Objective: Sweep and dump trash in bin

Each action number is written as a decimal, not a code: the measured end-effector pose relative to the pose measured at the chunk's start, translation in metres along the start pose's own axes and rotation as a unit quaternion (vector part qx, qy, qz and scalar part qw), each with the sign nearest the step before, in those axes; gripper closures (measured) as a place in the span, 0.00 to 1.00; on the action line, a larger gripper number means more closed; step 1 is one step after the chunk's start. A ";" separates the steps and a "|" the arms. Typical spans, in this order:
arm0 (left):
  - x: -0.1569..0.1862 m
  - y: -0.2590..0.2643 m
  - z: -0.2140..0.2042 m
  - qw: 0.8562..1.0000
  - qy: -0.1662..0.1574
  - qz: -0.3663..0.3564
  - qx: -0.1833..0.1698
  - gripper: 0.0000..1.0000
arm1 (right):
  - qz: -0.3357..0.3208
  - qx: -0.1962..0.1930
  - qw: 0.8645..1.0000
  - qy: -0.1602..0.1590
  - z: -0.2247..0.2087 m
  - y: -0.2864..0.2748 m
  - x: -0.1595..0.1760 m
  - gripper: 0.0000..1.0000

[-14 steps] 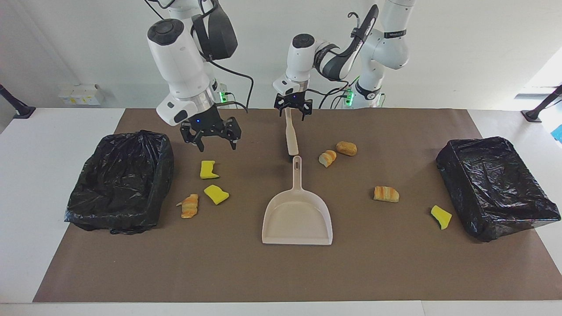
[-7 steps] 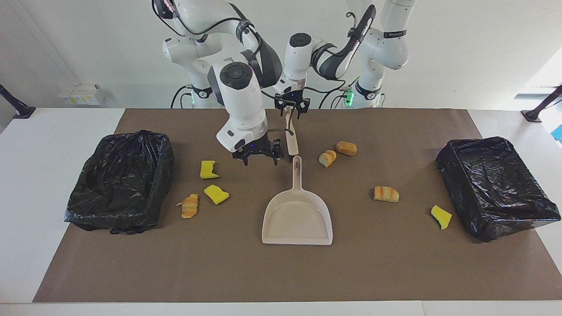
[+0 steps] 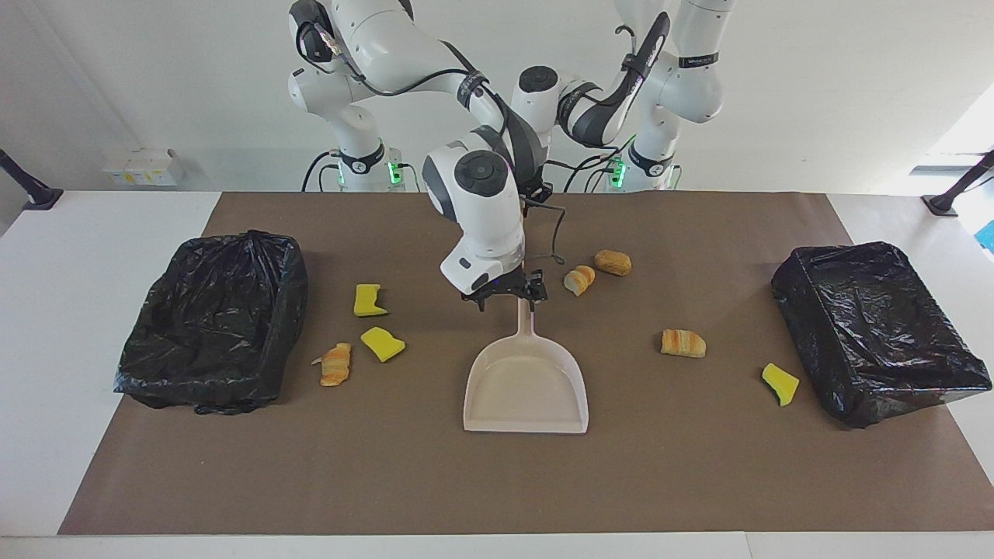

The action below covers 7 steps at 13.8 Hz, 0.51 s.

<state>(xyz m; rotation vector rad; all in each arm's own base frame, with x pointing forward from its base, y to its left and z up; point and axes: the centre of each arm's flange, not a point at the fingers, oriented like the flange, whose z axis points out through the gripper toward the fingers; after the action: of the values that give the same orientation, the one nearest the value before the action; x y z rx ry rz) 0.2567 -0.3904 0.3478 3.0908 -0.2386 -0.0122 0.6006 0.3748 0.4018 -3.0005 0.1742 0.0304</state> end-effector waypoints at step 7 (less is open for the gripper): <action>0.002 -0.067 -0.065 0.995 -0.054 -0.048 0.076 0.74 | 0.001 0.015 1.000 -0.014 0.043 -0.018 -0.013 0.00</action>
<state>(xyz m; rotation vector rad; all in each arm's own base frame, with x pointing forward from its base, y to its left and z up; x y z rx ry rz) 0.2692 -0.3222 0.4101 3.2536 -0.0997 -0.1723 0.5894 0.3994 0.3618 -2.9677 0.1745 0.0687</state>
